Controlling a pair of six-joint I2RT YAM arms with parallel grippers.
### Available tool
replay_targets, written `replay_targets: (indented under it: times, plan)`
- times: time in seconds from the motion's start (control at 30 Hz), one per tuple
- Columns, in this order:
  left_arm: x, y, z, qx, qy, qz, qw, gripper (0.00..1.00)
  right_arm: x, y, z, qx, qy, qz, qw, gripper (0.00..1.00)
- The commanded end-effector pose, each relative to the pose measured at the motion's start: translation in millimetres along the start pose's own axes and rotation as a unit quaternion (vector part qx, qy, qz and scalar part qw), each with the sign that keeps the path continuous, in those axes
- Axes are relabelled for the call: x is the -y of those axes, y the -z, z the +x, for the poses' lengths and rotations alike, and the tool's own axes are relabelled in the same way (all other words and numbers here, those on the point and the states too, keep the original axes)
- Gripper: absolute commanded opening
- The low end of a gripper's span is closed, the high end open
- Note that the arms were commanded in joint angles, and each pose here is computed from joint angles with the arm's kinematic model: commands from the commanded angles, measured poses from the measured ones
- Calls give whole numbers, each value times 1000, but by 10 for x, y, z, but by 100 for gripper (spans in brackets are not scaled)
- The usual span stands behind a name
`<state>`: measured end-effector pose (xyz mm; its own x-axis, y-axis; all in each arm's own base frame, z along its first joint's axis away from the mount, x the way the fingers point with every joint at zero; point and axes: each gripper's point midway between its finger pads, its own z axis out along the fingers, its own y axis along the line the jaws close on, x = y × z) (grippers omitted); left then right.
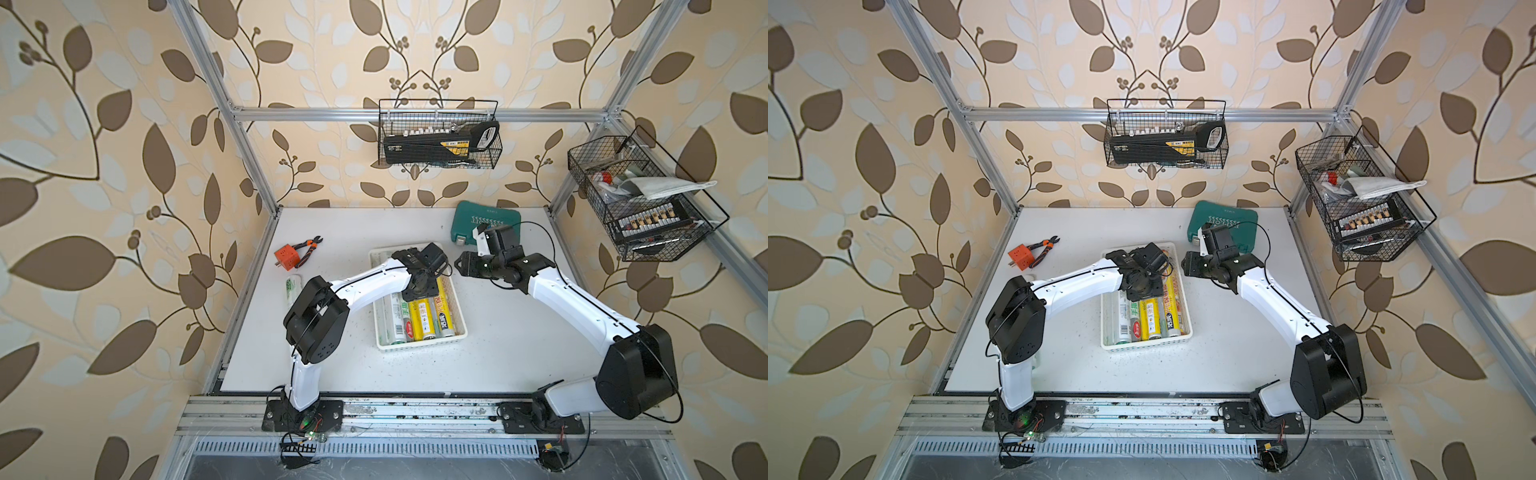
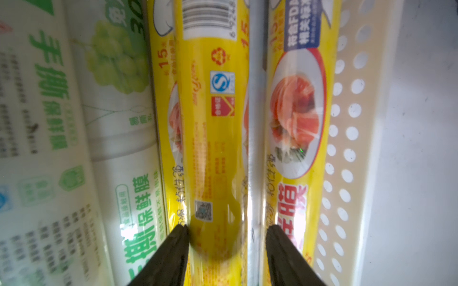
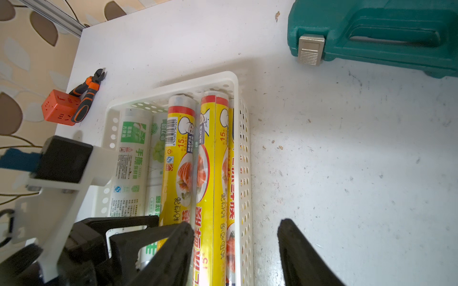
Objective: Put the plastic wrap into the basket
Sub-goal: Place the plastic wrap in the basket.
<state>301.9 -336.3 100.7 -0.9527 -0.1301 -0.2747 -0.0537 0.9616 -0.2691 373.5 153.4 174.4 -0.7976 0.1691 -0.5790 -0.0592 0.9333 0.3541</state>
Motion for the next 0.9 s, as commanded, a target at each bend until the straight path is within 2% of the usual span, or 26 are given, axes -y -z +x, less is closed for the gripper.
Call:
replay_targets:
  times: [0.0, 0.13, 0.27, 0.47, 0.6, 0.73, 0.87]
  plan:
    - [155, 607, -169, 47, -27, 37, 998, 59, 43, -53, 70, -12, -8, 2, 1000, 58]
    - [-55, 954, -356, 100, -32, 8, 994, 71, 47, -49, 67, -11, -8, 3, 1000, 58]
    - [-378, 1199, -522, 136, -19, -20, 990, 77, 44, -50, 65, -10, -9, 2, 1000, 58]
    - [-1186, 1428, -728, 182, 40, -79, 979, 86, 49, -54, 67, -11, -9, 2, 1000, 58]
    - [-1819, 1548, -760, 227, 96, -142, 959, 98, 41, -69, 75, -13, -10, 0, 1000, 58]
    - [-2288, 1564, -698, 256, 141, -186, 938, 99, 39, -77, 76, -14, -10, -1, 1000, 58]
    - [-2694, 1489, -607, 255, 181, -221, 924, 99, 39, -73, 71, -14, -10, -1, 1000, 58]
